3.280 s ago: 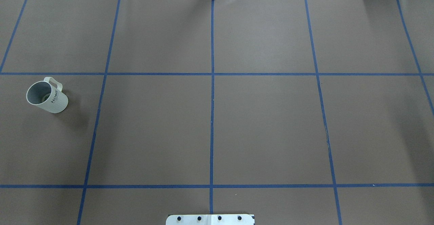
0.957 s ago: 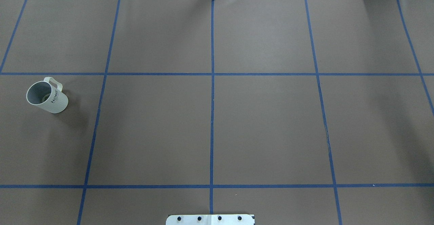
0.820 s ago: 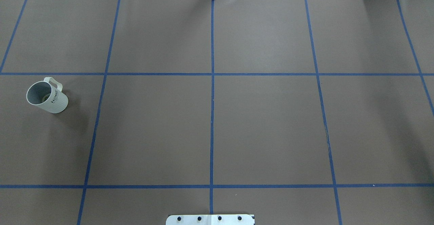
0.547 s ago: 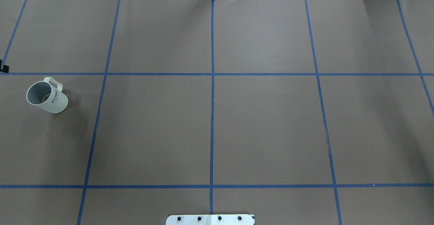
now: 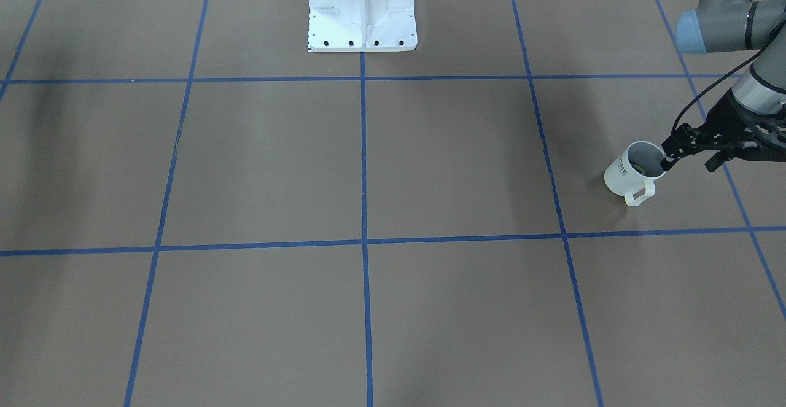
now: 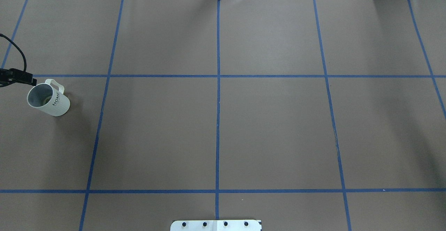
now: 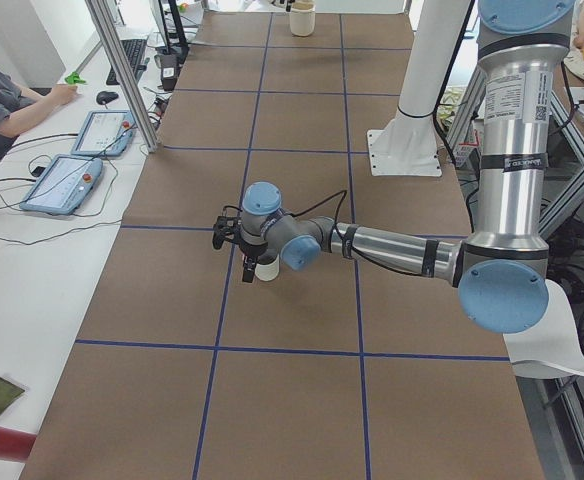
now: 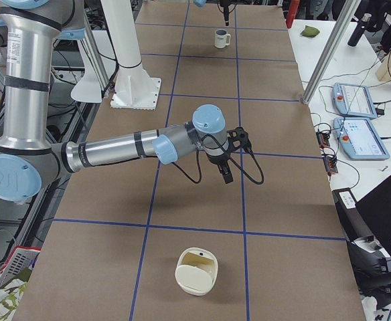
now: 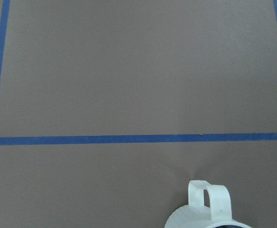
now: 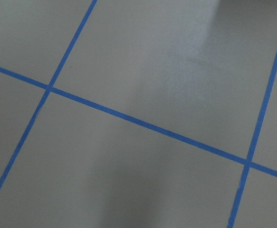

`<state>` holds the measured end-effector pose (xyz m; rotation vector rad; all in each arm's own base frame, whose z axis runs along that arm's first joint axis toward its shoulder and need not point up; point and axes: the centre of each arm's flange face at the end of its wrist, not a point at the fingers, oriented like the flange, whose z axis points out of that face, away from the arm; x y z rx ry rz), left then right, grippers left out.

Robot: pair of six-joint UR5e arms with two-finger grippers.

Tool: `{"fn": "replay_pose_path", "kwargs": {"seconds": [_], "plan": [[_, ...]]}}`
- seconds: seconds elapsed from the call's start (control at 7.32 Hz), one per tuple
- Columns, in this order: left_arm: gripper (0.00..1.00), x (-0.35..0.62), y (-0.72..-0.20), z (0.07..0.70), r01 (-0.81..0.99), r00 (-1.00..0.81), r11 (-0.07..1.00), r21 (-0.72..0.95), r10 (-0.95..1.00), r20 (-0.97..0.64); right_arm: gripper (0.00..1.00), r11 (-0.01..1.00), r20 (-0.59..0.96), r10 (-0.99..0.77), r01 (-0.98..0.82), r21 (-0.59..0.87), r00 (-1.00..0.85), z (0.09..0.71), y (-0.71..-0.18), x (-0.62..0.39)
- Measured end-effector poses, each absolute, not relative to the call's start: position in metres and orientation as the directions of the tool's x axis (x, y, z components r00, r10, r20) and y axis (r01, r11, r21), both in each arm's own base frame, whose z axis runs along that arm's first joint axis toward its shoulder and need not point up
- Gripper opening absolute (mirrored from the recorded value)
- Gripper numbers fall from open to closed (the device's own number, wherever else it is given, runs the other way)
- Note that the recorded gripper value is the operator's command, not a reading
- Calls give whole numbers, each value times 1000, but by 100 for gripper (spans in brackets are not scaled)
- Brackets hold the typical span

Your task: Left arm hands cup to right arm to dump lemon

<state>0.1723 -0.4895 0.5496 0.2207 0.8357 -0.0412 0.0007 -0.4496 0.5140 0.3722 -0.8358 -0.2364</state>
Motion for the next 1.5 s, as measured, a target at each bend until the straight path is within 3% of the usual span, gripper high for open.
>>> {"fn": "replay_pose_path", "kwargs": {"seconds": [0.27, 0.41, 0.82, 1.5], "plan": [[65, 189, -484, 550, 94, 677, 978, 186, 75, -732, 100, 910, 676, -346, 59, 410, 651, 515, -450, 1], [55, 194, -482, 550, 83, 677, 978, 190, 85, -731, 100, 911, 676, -345, 58, 409, 651, 515, -450, 1], [2, 201, -479, 548, 65, 675, 978, 198, 103, -731, 100, 911, 676, -345, 59, 408, 651, 516, -450, 1], [0, 200, -475, 542, 58, 668, 977, 204, 114, -735, 100, 912, 678, -345, 59, 407, 649, 516, -450, 0]]}}
